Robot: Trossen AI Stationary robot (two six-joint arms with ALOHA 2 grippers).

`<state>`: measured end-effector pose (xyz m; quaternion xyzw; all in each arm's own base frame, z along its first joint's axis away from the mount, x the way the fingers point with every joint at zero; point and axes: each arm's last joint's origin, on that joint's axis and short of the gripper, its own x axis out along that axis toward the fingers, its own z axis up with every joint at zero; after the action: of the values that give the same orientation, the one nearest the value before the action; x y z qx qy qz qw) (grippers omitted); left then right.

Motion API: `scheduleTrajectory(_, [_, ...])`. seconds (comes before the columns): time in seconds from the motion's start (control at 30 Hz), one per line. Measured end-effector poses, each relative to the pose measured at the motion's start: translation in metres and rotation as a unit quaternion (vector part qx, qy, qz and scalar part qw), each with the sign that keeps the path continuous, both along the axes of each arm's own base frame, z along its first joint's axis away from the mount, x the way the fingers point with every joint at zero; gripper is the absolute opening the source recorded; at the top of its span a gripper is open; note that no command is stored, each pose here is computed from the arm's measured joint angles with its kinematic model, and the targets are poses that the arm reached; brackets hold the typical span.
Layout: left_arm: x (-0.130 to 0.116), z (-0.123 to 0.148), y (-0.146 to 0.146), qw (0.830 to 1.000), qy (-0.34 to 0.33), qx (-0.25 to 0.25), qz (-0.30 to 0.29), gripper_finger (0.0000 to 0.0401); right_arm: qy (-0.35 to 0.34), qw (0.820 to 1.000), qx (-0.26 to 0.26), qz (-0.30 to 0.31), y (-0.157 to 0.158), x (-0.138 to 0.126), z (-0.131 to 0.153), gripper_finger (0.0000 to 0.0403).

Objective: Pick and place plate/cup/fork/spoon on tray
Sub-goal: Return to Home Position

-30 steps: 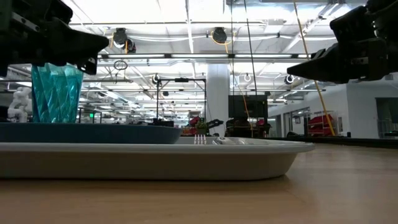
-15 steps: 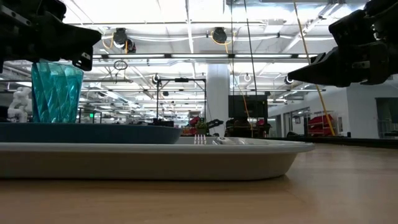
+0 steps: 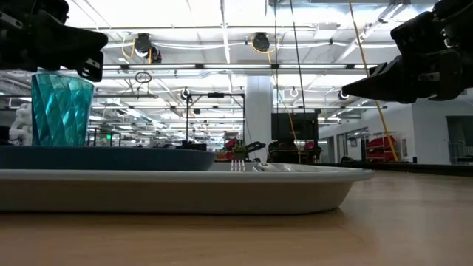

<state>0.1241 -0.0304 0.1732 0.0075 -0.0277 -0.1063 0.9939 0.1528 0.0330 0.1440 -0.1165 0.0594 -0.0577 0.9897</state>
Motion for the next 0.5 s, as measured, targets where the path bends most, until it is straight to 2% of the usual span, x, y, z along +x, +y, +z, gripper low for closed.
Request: scheduleTrajectory(0.5, [-0.0094,0.0035,-0.0004,1.0,-0.016,0.01,-0.01,0.0019,-0.001,1.0,0.006,0.0,0.0,0.0,0.0,0.0])
